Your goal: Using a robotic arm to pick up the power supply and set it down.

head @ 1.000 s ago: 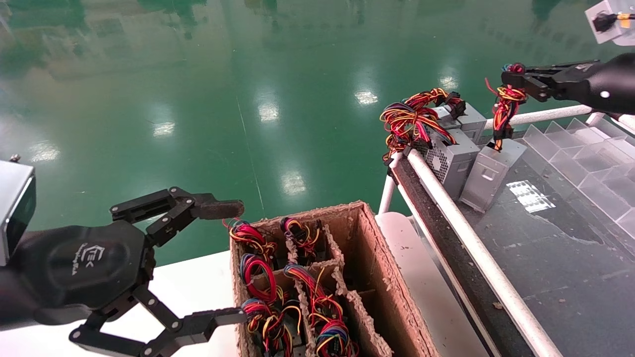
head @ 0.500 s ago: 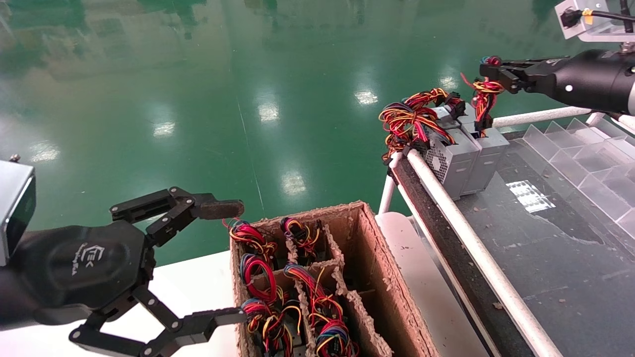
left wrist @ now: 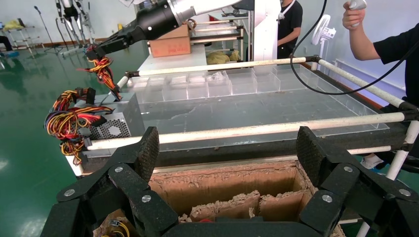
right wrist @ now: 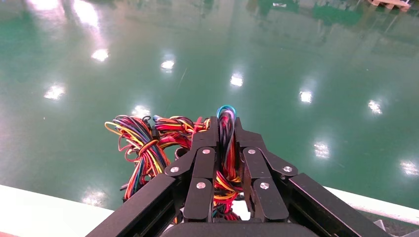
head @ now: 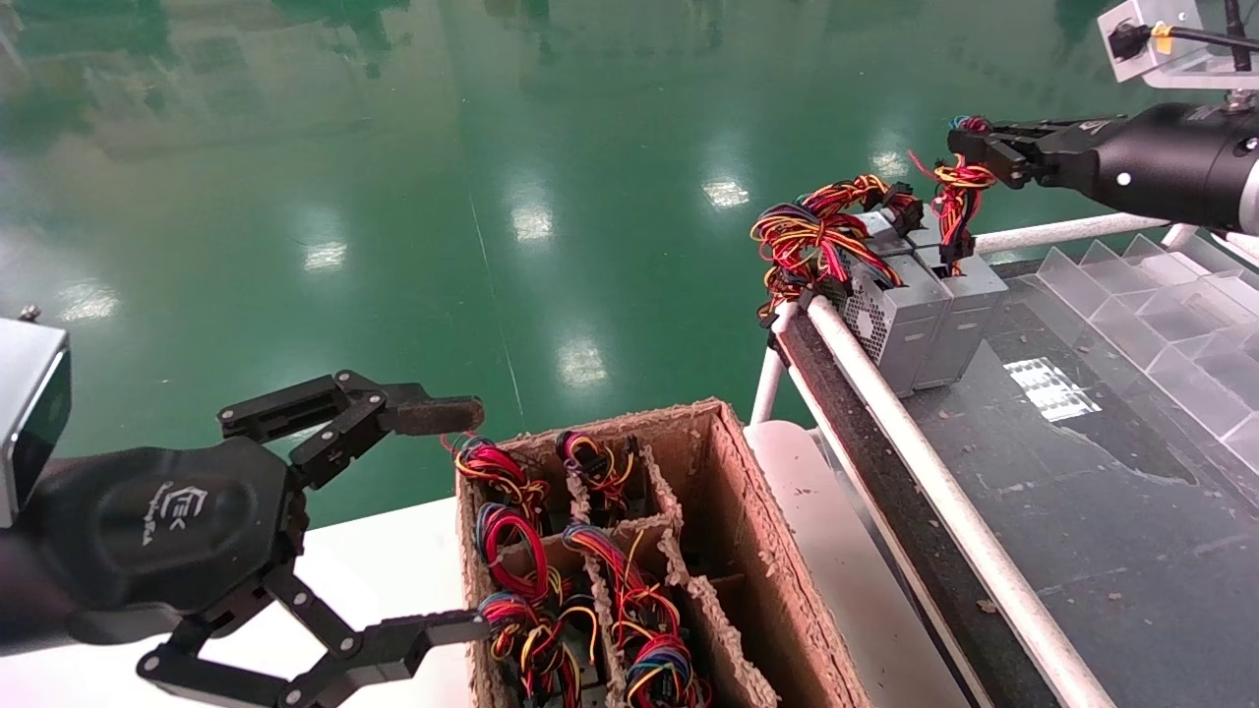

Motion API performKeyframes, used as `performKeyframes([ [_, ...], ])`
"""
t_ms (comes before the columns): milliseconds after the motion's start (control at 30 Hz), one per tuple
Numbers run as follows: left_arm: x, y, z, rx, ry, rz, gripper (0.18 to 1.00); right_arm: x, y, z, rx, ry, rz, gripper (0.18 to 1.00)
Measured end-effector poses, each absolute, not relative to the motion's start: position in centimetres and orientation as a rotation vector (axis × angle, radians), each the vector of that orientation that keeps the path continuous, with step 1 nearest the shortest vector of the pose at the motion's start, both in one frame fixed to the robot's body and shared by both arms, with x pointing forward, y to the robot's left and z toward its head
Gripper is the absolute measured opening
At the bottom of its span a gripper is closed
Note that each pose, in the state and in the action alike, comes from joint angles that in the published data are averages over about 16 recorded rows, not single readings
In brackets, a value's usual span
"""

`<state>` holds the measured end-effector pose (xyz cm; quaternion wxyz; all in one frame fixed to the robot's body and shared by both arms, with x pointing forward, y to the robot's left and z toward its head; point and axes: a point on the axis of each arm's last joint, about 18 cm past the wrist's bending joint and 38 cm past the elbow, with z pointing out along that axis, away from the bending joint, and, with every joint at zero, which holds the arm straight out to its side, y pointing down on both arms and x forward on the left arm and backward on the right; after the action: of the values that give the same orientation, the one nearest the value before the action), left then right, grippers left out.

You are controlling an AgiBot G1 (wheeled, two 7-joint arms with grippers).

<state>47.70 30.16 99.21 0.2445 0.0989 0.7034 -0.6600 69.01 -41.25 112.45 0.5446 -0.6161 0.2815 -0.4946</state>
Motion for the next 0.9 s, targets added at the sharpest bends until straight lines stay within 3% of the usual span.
performKeyframes([
  [333,47.7,30.2,99.2,0.270,1.921,-1.802,1.001,68.5,-41.9,112.8,-1.428,0.666,-1.164,0.298],
  [533,47.7,30.2,99.2,0.270,1.921,-1.802,1.001,67.8,-42.4,113.5,-1.376,0.647,-1.149,0.377],
  [900,47.7,30.2,99.2,0.270,1.920,-1.802,1.001,66.2,-43.0,114.4,-1.279,0.568,-1.124,0.610],
])
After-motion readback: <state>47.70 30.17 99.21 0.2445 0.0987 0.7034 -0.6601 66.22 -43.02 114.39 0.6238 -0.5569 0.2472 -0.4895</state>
